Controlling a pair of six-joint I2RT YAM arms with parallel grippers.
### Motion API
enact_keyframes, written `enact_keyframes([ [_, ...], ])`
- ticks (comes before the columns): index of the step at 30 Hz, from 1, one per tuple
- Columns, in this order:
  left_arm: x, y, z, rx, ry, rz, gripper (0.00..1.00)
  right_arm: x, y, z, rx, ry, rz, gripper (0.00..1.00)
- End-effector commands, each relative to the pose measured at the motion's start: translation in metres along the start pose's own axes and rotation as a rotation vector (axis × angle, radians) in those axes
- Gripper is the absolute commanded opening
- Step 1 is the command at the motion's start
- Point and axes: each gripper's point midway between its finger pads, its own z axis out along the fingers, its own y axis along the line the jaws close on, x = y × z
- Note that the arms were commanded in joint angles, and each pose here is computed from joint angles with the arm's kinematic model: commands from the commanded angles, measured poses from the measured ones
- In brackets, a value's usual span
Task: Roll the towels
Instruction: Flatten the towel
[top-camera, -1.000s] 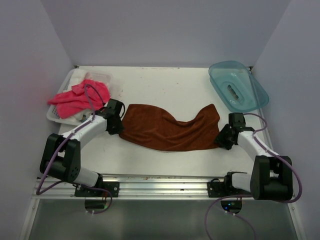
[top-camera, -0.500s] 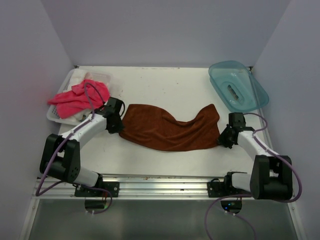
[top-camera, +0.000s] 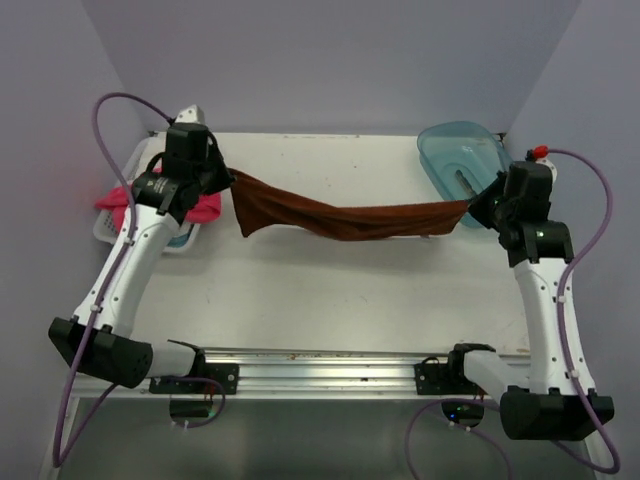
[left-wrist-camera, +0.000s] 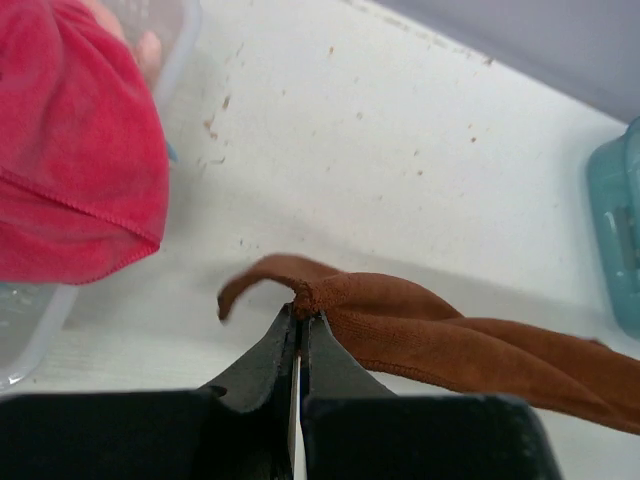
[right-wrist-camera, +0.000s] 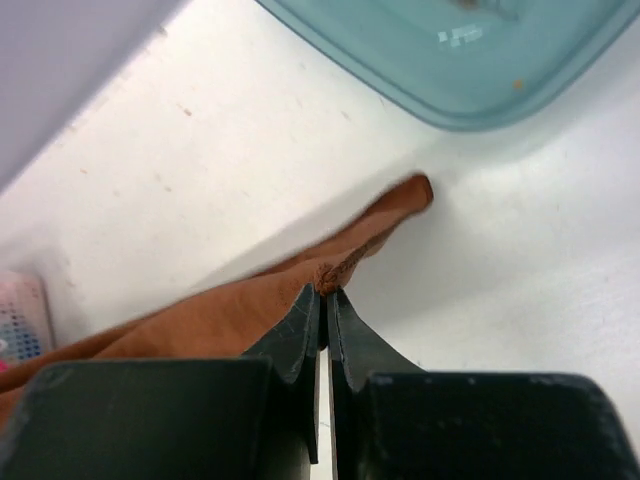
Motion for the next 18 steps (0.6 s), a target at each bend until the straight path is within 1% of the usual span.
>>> enact_keyframes([
  [1, -0.036, -0.002, -0.036, 0.016, -0.082, 0.019, 0.0, -0.03, 0.003, -0.041, 0.007, -0.089, -0.035, 0.0],
  [2, -0.04, -0.003, -0.04, 0.018, -0.094, 0.015, 0.0, -0.042, 0.009, -0.054, -0.013, -0.121, -0.046, 0.0],
  [4, -0.051, -0.006, -0.052, 0.038, -0.132, 0.01, 0.0, -0.051, 0.015, -0.072, -0.038, -0.144, -0.066, 0.0],
  [7, -0.059, -0.012, -0.07, 0.086, -0.175, 0.004, 0.0, -0.053, 0.017, -0.088, -0.057, -0.149, -0.073, 0.0],
  [12, -0.062, -0.018, -0.097, 0.169, -0.233, 0.021, 0.0, -0.051, 0.006, -0.116, -0.053, -0.189, -0.113, 0.0],
  [14, -0.057, -0.019, -0.103, 0.194, -0.228, 0.027, 0.0, -0.049, -0.003, -0.131, -0.033, -0.202, -0.137, 0.0],
  [17, -0.056, -0.018, -0.122, 0.227, -0.257, 0.028, 0.0, -0.05, -0.012, -0.158, -0.029, -0.247, -0.155, 0.0],
  [18, -0.058, -0.018, -0.133, 0.243, -0.28, 0.03, 0.0, -0.05, -0.014, -0.166, -0.027, -0.261, -0.159, 0.0],
])
